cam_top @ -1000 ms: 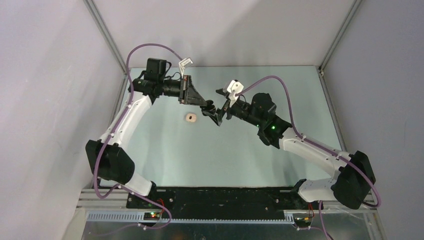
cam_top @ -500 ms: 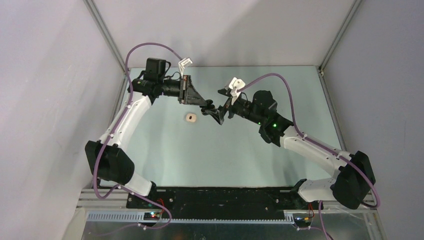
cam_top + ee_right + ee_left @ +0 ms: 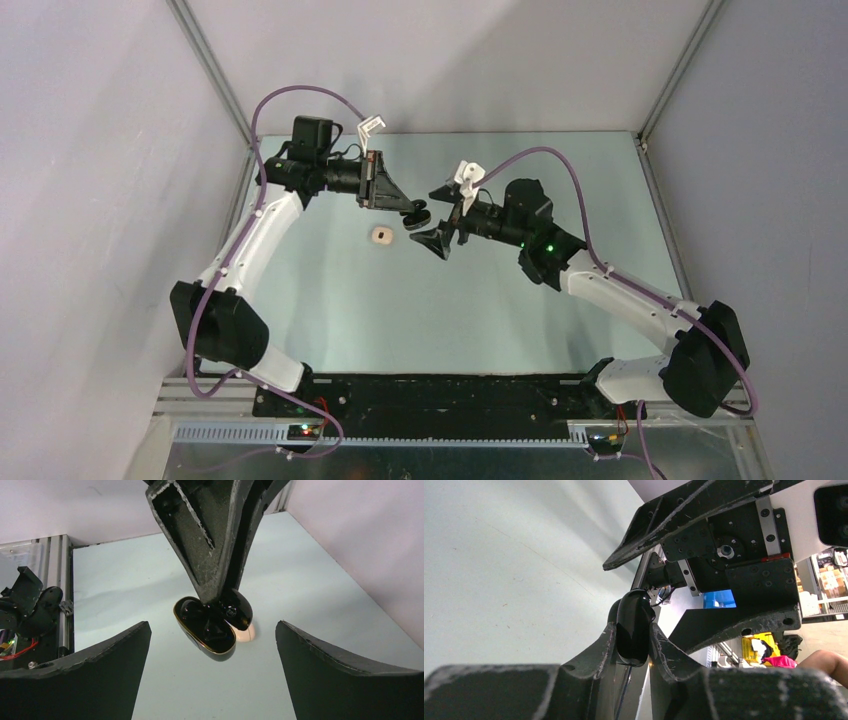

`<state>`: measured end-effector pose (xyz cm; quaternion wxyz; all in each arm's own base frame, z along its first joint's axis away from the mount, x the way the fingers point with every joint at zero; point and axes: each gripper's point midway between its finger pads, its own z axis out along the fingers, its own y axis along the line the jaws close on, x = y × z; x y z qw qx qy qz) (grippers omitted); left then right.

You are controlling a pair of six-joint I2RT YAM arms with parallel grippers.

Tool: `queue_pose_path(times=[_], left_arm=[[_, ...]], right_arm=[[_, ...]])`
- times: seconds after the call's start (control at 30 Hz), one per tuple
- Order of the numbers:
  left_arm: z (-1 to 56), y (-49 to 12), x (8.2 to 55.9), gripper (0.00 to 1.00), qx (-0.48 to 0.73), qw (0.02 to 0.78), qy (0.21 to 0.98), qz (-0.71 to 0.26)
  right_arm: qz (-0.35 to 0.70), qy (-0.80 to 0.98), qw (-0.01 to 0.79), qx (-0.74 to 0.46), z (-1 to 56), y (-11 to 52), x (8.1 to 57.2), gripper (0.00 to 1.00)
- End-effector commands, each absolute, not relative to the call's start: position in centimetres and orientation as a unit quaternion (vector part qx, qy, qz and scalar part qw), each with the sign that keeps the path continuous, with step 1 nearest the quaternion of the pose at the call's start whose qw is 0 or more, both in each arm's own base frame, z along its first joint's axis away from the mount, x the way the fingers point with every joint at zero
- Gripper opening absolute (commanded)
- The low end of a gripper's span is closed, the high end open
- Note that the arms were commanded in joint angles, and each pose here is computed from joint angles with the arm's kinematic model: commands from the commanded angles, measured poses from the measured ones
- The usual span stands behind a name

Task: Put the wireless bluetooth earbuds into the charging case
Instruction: Place the charging case at the center of the board.

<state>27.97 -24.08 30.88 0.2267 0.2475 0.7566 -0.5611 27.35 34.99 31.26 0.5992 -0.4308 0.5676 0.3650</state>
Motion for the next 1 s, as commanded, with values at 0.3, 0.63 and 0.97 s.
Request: queue_pose_path(times=[0.3, 0.63, 0.97], left_arm=[[23.7, -23.9, 27.5, 0.0, 0.293, 0.218, 0.768, -0.526], [13.9, -26.0, 28.1, 0.0, 0.33, 0.136, 0.779, -0.516], [8.4, -28.7, 28.0, 0.0, 0.361, 0.08, 0.771, -0.518]], right_arm=[[0.347, 0.618, 0.574, -0.41, 31.9, 28.7, 29.1, 0.99], [0.347, 0.678, 0.518, -0.39, 28.2, 25.3, 28.5, 0.99], [0.343, 0.706, 0.505, -0.359, 27.1, 23.7, 28.8, 0.99]])
